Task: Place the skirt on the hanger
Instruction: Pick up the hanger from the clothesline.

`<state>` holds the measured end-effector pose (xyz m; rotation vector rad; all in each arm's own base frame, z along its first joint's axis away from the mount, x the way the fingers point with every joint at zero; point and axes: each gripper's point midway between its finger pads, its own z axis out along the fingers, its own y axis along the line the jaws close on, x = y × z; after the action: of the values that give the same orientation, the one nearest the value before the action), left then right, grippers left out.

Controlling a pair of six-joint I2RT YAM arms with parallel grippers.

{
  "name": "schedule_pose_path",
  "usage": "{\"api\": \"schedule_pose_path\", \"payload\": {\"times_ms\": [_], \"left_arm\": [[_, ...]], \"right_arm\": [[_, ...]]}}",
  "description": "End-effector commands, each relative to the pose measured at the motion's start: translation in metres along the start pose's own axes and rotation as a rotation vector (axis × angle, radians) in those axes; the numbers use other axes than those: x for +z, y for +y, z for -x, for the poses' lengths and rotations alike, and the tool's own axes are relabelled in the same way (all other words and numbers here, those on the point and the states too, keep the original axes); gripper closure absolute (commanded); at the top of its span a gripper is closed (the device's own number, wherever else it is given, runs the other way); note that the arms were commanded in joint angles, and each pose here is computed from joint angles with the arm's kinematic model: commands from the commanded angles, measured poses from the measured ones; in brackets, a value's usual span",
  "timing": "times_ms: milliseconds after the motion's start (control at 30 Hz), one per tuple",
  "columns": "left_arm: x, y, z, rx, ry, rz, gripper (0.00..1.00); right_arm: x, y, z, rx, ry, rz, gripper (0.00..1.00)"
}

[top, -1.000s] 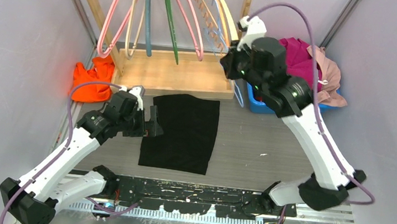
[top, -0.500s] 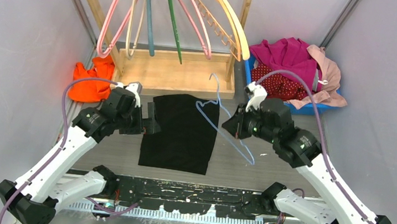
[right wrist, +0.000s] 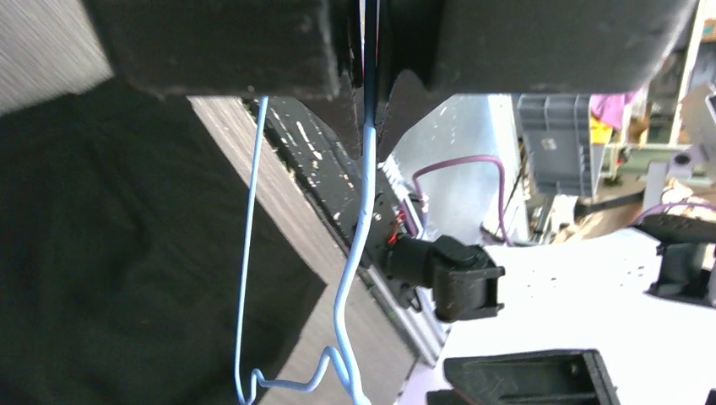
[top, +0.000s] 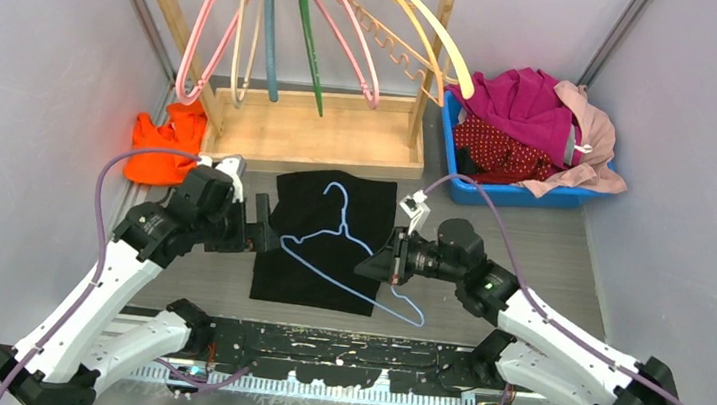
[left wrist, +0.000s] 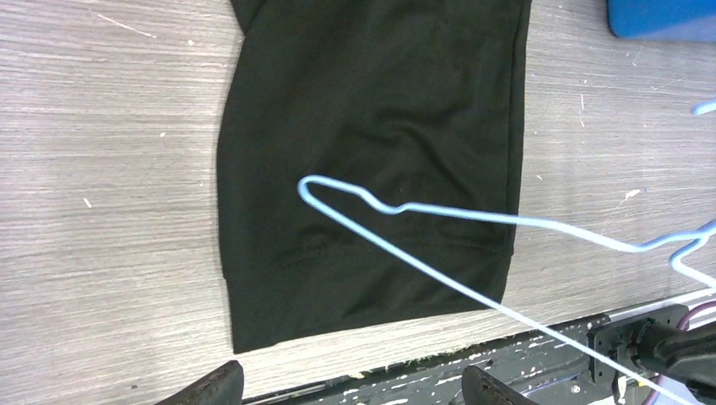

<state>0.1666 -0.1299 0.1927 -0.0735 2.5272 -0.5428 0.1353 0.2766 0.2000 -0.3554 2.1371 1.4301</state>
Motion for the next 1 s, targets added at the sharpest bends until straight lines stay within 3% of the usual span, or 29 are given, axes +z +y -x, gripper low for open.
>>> {"api": "schedule_pose_path", "payload": {"times_ms": [0, 400, 600, 967], "left_arm": [[-0.008, 0.003, -0.001, 0.001, -0.006, 0.011, 0.07], [0.005, 0.011, -0.018, -0.018, 0.052, 0.038, 0.12], [0.020, 0.011, -0.045, 0.009, 0.116, 0.081, 0.27], [0.034, 0.003, -0.080, 0.124, 0.117, 0.199, 0.41]], "right_arm": [[0.013, 0.057, 0.011, -0.080, -0.065, 0.286, 0.99], [0.079, 0.022, -0.052, -0.074, 0.066, 0.302, 0.99], [0.087, -0.012, -0.067, -0.073, 0.054, 0.216, 0.99], [0.095, -0.047, -0.083, -0.080, 0.077, 0.118, 0.99]]}}
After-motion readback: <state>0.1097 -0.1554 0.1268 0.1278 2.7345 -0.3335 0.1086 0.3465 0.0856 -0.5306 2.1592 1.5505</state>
